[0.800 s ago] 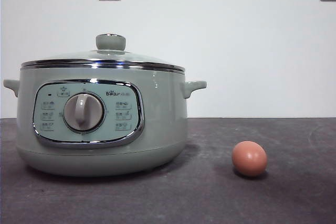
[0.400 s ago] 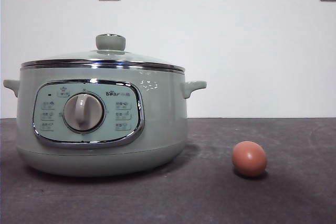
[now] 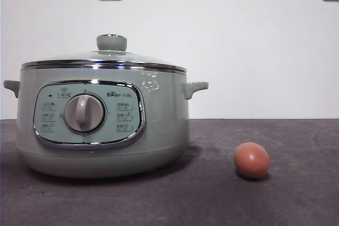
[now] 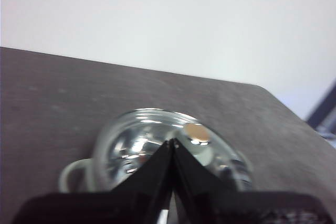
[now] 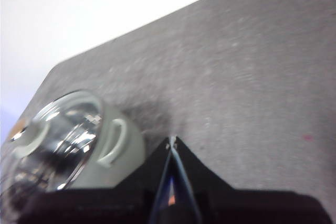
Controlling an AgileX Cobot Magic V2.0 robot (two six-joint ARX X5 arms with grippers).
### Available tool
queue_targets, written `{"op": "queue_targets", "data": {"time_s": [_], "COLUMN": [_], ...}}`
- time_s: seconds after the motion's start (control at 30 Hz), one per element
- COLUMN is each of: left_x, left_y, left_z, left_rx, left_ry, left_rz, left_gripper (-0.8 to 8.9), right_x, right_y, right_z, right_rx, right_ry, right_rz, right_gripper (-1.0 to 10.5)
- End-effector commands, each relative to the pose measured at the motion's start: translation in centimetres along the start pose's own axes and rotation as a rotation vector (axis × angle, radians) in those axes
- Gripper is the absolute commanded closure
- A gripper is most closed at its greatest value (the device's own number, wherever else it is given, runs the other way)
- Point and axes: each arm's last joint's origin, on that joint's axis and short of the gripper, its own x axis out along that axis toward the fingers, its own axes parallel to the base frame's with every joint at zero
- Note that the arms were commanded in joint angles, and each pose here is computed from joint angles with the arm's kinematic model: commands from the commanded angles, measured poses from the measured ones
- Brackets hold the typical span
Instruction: Pick up the egg,open the lid,put the egg in the pot,close the lid
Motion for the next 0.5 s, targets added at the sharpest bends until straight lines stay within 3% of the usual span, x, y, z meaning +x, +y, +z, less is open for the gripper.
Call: {"op": "queue_targets", "data": {"time_s": [0.03, 0.17, 0.23, 0.33, 0.4, 0.5], "left_x": [1.0, 2.4, 3.0, 3.6, 3.7, 3.8], "left_y": [0.0, -0.1, -0.1, 0.1, 0.1, 0.1], "left_z": [1.1, 2.5, 2.9, 3.4, 3.4, 3.6], "left_rx": [-0.012, 0.01, 0.013, 0.005, 0.001, -0.009], "left_ry": [0.054, 0.112, 0.121, 0.124, 0.123, 0.116], "left_rz": [-0.046, -0.134, -0.143, -0.135, -0.134, -0.135], "left_gripper": [8.18, 8.05, 7.18, 4.82, 4.33, 4.36], "right_x": [0.3, 1.2, 1.6, 2.2, 2.5, 3.0], "right_y": [0.6, 1.1, 1.2, 1.4, 1.4, 1.4], "right_z": [1.3, 2.6, 3.0, 3.2, 3.1, 2.9], "right_rx": [-0.07, -0.086, -0.084, -0.079, -0.075, -0.052], "right_ry": [0.039, 0.11, 0.135, 0.168, 0.185, 0.219], "right_rz": [0.077, 0.171, 0.202, 0.244, 0.244, 0.246], "right_gripper": [9.5, 9.4, 9.1, 6.4, 5.0, 4.7]}}
